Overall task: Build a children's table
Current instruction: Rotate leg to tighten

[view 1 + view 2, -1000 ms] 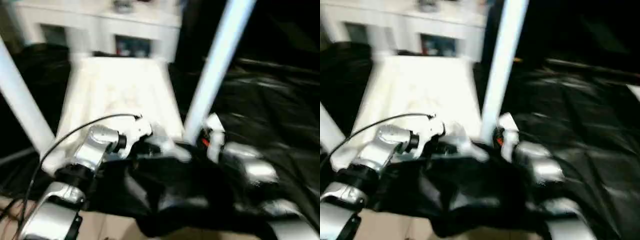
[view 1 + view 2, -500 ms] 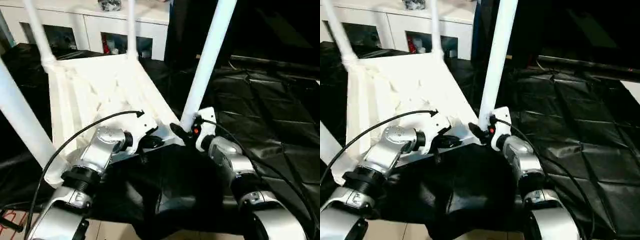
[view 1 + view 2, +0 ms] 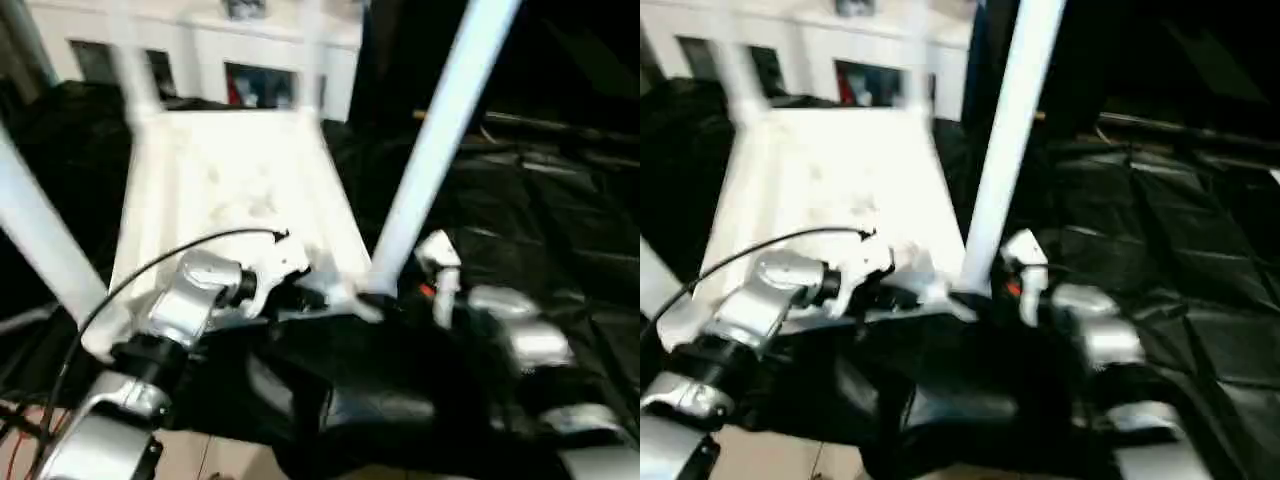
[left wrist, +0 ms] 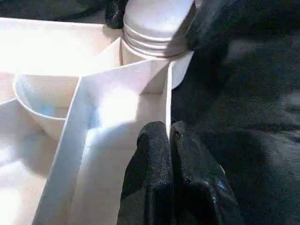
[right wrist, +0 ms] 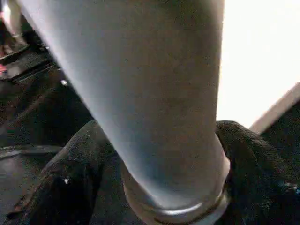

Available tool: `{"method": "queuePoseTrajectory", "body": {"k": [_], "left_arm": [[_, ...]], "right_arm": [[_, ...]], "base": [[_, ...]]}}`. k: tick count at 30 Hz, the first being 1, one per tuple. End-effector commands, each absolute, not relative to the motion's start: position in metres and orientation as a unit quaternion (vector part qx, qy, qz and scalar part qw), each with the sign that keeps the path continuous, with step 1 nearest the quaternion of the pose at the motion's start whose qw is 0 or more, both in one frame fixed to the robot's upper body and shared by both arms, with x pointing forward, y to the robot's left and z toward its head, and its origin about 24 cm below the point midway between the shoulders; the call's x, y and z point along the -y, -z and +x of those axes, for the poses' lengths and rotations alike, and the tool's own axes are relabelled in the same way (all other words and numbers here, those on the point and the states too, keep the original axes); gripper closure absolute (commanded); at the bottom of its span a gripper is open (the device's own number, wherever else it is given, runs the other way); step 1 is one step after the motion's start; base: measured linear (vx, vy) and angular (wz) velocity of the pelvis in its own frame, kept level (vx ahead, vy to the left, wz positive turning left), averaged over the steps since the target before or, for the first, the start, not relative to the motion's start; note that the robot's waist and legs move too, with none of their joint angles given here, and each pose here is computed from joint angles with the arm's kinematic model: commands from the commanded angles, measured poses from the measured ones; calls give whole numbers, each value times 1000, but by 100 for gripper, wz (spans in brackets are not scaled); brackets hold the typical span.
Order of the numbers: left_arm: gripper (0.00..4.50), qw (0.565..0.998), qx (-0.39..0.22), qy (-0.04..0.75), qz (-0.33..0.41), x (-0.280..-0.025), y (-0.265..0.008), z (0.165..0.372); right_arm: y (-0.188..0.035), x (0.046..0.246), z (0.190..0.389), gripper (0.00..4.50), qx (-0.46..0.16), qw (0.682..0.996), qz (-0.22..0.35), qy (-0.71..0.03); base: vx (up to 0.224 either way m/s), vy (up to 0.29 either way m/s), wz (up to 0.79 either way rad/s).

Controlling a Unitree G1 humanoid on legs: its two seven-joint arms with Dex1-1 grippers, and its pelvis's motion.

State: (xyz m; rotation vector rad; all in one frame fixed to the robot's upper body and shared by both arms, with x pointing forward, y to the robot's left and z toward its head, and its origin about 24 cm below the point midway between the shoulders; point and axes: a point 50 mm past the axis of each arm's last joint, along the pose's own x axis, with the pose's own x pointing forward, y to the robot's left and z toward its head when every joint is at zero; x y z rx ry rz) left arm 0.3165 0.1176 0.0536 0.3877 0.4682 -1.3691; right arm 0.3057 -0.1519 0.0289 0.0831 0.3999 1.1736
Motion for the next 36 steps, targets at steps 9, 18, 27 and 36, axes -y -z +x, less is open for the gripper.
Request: {"method": "queuePoseTrajectory", "body": {"k": [9, 18, 27, 36], "left_arm": [[450, 733, -197, 627, 173, -108, -58, 327], [450, 737, -196, 625, 166, -111, -56, 327], [450, 762, -191, 598, 157, -105, -56, 326], [450, 770, -181, 596, 141, -64, -52, 311]], "right_arm": [[-21, 117, 279, 144, -217, 707, 47, -672], [-25, 113, 284, 179, -201, 728, 51, -654], [-11, 104, 318, 182, -208, 867, 55, -449], [-3, 72, 331, 148, -211, 920, 76, -322]], "base": [[0, 0, 0], [0, 0, 0], [0, 0, 0], [0, 0, 0]]}}
